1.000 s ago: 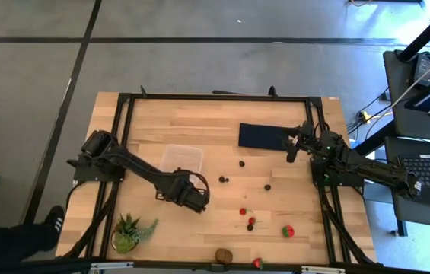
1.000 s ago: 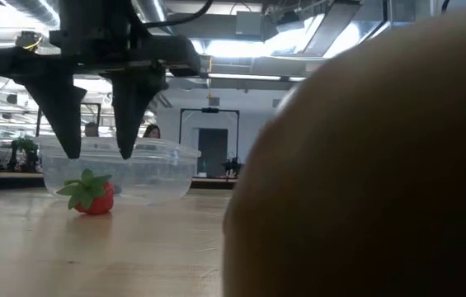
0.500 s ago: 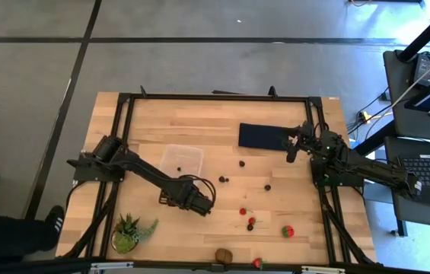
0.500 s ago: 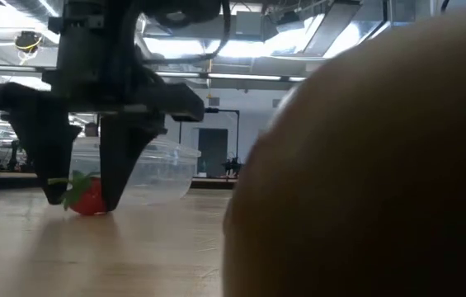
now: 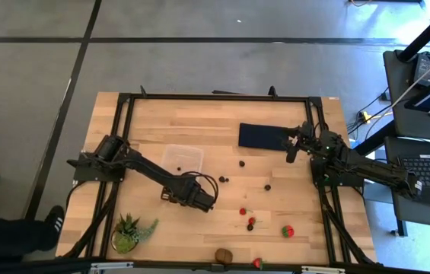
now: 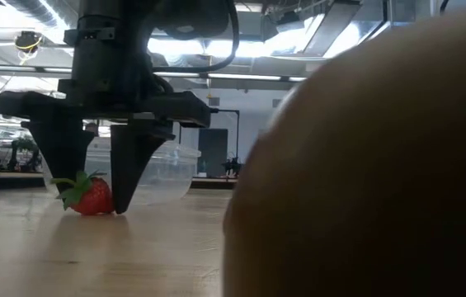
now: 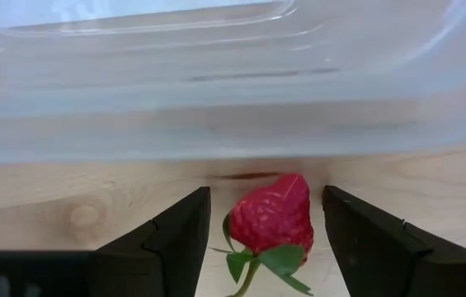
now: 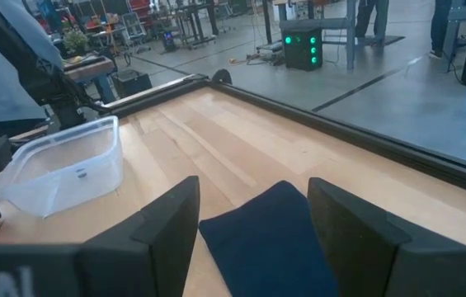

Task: Pick and placing Produce into tupperware
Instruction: Put the left strawberry into the transparent bin

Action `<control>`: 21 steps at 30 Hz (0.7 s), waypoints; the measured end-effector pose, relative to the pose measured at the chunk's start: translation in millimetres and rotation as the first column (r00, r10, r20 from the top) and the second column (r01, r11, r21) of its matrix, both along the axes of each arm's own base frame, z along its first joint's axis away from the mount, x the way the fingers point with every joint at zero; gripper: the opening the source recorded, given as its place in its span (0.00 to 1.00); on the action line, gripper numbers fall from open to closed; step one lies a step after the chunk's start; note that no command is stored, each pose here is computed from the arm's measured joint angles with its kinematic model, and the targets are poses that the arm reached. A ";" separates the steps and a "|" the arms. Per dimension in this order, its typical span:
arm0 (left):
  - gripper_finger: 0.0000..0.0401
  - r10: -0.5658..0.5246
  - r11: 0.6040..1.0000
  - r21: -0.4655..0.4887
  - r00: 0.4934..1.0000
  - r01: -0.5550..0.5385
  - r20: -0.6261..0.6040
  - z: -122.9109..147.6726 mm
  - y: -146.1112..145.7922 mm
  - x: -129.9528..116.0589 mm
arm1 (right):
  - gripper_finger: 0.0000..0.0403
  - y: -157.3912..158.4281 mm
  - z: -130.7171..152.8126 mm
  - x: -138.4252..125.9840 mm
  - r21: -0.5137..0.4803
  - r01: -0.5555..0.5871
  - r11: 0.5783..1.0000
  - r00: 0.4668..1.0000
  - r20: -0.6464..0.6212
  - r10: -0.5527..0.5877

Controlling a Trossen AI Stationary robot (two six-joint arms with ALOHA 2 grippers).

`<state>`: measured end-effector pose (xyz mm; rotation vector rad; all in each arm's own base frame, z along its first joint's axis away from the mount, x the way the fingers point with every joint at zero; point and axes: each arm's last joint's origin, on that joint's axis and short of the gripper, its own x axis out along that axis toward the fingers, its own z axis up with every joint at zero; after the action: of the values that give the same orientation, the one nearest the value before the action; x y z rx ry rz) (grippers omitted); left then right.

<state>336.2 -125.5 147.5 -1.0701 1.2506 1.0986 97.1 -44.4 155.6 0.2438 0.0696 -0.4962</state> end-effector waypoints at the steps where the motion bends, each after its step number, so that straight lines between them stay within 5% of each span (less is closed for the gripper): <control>1: 0.56 0.000 1.000 0.000 1.000 0.000 0.000 0.0 0.0 0.0 | 0.57 0.0 0.0 0.0 0.000 0.000 1.000 1.000 0.000 0.000; 21: 0.50 -0.007 0.998 -0.056 1.000 0.006 -0.016 0.1 -2.8 -0.6 | 0.57 0.0 0.0 0.0 -0.003 0.000 1.000 1.000 -0.001 0.000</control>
<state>335.7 -128.2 147.6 -1.1003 1.3032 1.0742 97.1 -44.4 155.6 0.2400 0.0702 -0.4960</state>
